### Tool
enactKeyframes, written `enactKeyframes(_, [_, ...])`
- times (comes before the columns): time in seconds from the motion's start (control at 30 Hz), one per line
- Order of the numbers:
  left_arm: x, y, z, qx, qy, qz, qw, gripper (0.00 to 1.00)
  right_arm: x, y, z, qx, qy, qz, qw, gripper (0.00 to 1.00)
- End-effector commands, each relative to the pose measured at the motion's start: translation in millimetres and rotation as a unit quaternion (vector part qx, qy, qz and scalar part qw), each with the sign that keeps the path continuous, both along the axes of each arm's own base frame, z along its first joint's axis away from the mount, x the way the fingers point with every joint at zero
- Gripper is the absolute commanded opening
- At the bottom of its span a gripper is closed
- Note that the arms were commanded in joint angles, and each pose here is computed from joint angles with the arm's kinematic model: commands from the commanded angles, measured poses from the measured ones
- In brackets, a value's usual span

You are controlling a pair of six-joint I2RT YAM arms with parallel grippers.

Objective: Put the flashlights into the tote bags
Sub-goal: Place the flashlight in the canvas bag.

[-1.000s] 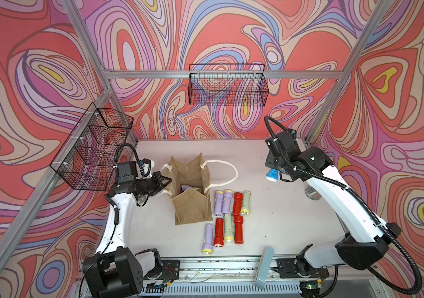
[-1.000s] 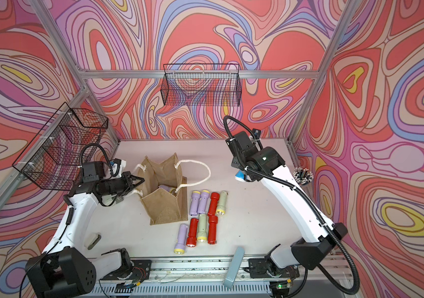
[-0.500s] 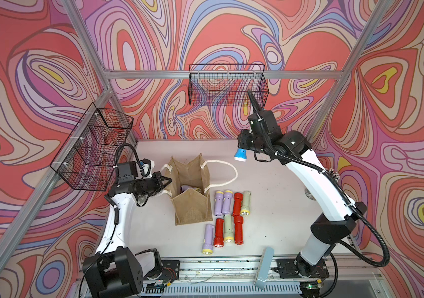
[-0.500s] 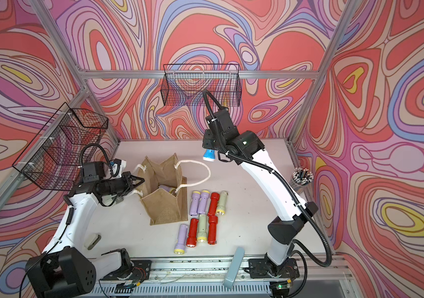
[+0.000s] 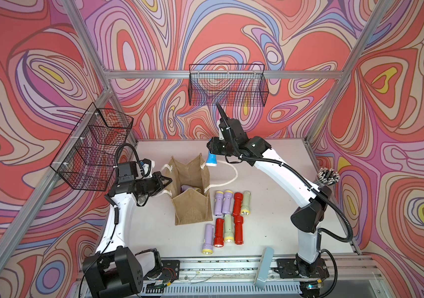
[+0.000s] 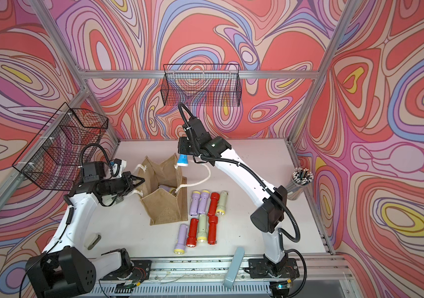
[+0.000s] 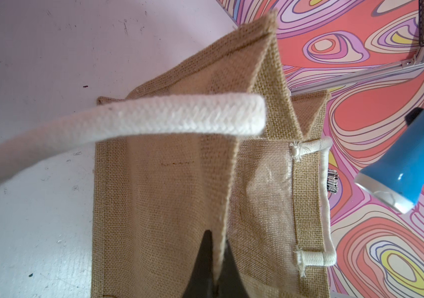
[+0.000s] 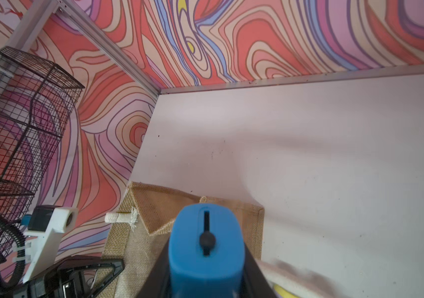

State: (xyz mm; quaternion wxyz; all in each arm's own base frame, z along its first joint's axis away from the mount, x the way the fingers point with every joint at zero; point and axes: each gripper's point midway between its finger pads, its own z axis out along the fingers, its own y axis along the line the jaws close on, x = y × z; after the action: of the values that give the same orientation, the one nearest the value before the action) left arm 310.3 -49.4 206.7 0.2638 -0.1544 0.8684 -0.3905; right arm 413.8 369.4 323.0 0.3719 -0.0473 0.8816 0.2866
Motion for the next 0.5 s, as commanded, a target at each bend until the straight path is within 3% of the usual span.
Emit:
enactKeyframes(0.0, [-2.5, -6.3, -2.2, -0.009, 0.008, -0.014, 1.000, 0.00, -2.8, 25.3, -2.4, 0.046, 0.009, 0.032, 0.998, 0.05])
enactKeyframes(0.17, [-3.1, -7.4, -2.5, -0.007, 0.008, -0.015, 1.000, 0.00, -12.5, 67.7, -23.2, 0.058, 0.033, 0.085, 0.994, 0.05])
enactKeyframes(0.47, [-4.2, -7.9, -0.1, -0.005, 0.004, -0.017, 1.000, 0.00, -36.9, 118.4, -30.6, 0.066, 0.024, 0.150, 0.986, 0.05])
